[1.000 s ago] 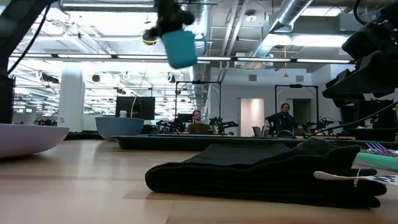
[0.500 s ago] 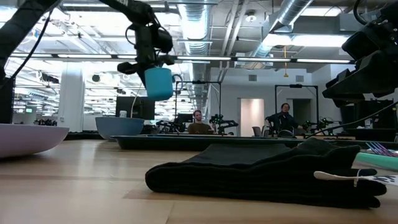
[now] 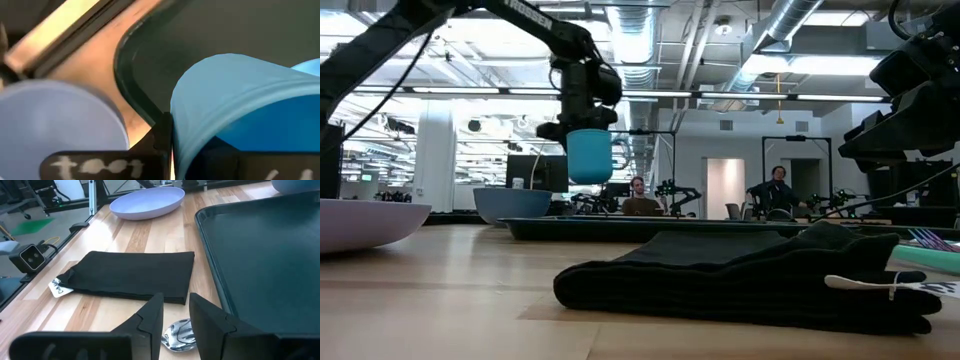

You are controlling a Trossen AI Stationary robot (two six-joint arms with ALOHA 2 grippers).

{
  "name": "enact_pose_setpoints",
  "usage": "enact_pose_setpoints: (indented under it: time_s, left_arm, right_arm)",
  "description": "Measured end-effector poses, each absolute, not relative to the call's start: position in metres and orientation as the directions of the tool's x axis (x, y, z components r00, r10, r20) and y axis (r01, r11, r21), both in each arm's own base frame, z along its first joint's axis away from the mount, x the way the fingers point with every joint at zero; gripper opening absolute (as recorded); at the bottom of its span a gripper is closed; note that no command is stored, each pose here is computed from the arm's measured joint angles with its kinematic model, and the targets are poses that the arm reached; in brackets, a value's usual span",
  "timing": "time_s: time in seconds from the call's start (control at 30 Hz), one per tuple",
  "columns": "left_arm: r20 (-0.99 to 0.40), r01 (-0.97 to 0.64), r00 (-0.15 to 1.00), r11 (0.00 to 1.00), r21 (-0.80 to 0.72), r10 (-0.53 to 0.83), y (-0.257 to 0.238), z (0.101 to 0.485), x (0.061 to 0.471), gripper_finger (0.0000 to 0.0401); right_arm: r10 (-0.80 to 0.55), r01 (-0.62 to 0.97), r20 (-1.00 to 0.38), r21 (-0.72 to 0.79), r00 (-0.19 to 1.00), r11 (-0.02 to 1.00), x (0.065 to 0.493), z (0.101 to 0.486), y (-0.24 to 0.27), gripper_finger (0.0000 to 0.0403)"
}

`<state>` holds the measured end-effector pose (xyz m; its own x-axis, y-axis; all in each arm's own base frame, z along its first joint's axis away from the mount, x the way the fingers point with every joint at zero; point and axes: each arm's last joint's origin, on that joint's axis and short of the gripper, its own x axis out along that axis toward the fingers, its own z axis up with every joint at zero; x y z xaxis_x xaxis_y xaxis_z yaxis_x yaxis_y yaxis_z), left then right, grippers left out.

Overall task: Set up tray
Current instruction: Put the blue mug on the top left of the black serving tray

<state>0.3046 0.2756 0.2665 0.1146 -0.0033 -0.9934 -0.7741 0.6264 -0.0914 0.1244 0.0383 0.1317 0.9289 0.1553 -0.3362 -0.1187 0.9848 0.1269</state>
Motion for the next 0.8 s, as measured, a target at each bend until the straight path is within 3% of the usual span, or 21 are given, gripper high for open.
enact_pose_setpoints:
  time_s: [0.17, 0.5, 0.67, 0.8]
  left_arm:
    - [-0.996, -0.684, 0.085, 0.728, -0.037, 0.029, 0.273, 0.261, 0.318, 0.0002]
    - [-0.994, -0.747, 0.021, 0.662, 0.057, 0.108, 0.285, 0.242, 0.324, 0.0002]
    - [-0.997, -0.595, -0.003, 0.801, 0.068, 0.082, 0.278, 0.232, 0.332, 0.0002]
    - [-0.996, -0.347, -0.011, 0.934, 0.083, 0.085, 0.269, 0.231, 0.34, 0.0002]
  right_arm:
    - [0.155, -0.118, -0.336, 0.127, 0.929, 0.985, 0.124, 0.132, 0.038, 0.0087]
    - [0.155, -0.119, -0.336, 0.127, 0.929, 0.985, 0.124, 0.132, 0.038, 0.0087]
    - [0.156, -0.119, -0.333, 0.128, 0.93, 0.985, 0.124, 0.132, 0.038, 0.0087]
    - [0.155, -0.119, -0.334, 0.127, 0.93, 0.985, 0.125, 0.132, 0.038, 0.0087]
